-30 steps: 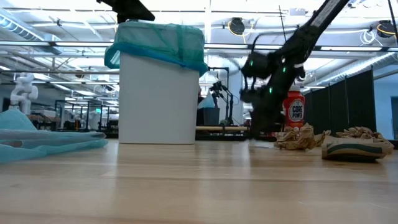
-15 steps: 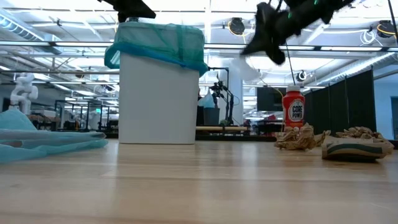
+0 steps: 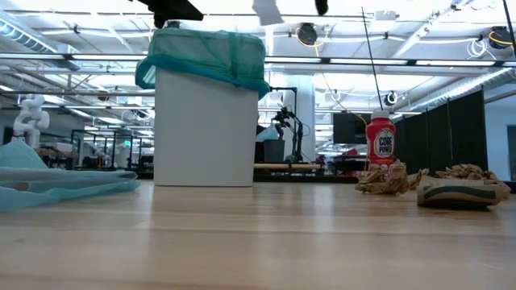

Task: Place trash/remove bag and relplace
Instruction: Put the white paper into the trash bin, then put the brown napkin into the trash bin

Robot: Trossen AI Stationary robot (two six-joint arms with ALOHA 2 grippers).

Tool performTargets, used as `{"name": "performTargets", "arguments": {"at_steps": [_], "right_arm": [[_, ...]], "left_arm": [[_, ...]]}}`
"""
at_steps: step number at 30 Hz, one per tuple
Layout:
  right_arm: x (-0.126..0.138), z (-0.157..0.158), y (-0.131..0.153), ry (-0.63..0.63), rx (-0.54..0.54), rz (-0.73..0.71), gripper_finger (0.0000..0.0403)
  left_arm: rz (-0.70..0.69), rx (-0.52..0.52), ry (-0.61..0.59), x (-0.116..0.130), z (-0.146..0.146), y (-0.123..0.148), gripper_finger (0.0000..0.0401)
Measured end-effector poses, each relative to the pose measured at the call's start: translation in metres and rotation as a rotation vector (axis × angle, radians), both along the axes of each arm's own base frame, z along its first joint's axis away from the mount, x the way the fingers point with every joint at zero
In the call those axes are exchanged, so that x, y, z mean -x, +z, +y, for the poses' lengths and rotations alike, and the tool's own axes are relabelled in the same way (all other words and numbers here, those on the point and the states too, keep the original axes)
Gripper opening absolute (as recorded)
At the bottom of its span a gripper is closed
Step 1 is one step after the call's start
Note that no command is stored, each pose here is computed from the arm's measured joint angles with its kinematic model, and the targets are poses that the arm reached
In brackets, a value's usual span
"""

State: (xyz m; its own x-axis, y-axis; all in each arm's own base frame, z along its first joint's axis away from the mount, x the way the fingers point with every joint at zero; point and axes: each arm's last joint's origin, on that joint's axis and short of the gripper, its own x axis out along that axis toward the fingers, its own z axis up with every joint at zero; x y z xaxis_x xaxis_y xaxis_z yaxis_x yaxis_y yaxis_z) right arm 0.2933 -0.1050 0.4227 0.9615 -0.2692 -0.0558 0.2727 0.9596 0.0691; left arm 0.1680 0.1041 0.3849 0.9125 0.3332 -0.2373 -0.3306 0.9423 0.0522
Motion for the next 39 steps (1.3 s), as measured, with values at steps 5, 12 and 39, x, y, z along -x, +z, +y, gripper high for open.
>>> {"name": "performTargets", "arguments": {"at_steps": [5,12,39], "right_arm": [[-0.044,-0.025,-0.003,-0.016,0.038,0.041,0.0],[-0.089,-0.053,-0.017,-0.031,0.025,0.159,0.0001],[0.007,0.006,0.011,0.116,-0.121,0.867,0.0142]], "left_arm": [[0.001,0.0,0.0,0.0,0.0,0.0,0.0],[-0.022,-0.015,0.0,0.0,0.0,0.003,0.0],[-0.046,-0.029,-0.12,-0.022,-0.01,0.001,0.0]]}}
